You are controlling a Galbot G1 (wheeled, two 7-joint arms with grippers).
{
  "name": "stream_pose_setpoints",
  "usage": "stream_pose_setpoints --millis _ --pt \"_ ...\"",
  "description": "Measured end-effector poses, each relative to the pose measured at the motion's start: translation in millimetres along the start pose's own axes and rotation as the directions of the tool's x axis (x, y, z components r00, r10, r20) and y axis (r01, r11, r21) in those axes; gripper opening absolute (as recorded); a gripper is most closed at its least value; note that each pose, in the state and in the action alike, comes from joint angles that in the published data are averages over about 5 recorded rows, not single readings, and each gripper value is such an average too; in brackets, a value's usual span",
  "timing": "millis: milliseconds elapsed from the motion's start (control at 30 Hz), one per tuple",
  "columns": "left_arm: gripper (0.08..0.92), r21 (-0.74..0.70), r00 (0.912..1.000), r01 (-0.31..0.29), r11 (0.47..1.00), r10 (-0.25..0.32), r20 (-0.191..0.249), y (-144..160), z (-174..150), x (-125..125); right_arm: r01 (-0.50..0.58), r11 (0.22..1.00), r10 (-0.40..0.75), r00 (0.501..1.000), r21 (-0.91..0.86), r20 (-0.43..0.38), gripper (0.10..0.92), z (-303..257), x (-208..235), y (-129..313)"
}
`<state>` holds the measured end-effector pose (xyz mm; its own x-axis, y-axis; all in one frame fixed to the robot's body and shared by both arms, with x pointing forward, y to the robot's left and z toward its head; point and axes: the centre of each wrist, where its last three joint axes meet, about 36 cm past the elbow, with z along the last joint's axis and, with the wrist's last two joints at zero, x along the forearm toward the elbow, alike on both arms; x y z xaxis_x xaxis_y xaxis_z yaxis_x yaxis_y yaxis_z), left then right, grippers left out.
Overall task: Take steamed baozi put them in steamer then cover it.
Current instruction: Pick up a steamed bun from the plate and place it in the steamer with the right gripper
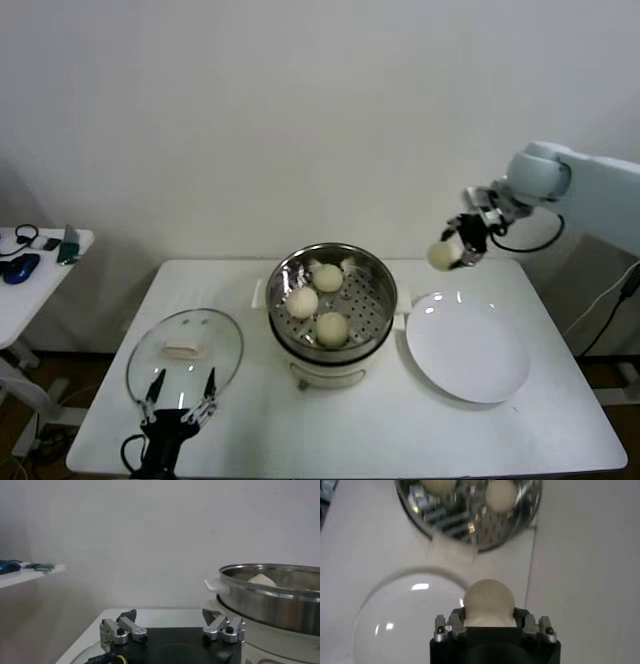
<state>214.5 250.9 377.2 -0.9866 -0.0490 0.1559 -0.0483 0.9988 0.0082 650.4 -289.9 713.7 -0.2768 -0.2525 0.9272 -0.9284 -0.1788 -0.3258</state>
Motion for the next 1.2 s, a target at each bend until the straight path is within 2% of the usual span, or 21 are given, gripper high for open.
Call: stream_pose_setpoints --millis 167,433,733,1000,1100,1200 --pt "0.823 0.001 1.0000 0.004 1.000 -0.004 0.004 1.8 -1.4 -1.0 0.013 0.998 -0.016 0.999 0.055 0.042 0.645 -57.5 -0.3 -3.4" --pt "0.823 -0.001 1.0000 0.009 1.000 -0.009 0.000 3.8 -0.8 0.5 0.064 0.991 -0.068 0.997 0.113 0.027 0.645 -103.3 -46.1 0.3" --pt "0.823 -0.002 0.9999 0.011 1.000 -0.011 -0.005 4.3 1.8 1.8 0.103 0.989 -0.101 0.995 0.108 -0.021 0.650 -103.7 -105.6 9.4" --pt "0.823 -0.002 0.9999 0.012 1.000 -0.012 -0.006 3.8 1.7 3.0 0.130 0.986 -0.127 0.991 0.102 -0.030 0.665 -104.4 -144.1 19.8" --pt "0.823 -0.002 0.9999 0.012 1.000 -0.012 -0.005 3.5 1.4 2.9 0.130 0.986 -0.127 0.991 0.102 -0.036 0.692 -103.7 -150.8 20.6" --pt "0.823 -0.001 0.9999 0.012 1.000 -0.012 -0.003 3.2 0.6 2.9 0.124 0.987 -0.121 0.992 0.100 -0.039 0.753 -103.2 -153.3 19.8"
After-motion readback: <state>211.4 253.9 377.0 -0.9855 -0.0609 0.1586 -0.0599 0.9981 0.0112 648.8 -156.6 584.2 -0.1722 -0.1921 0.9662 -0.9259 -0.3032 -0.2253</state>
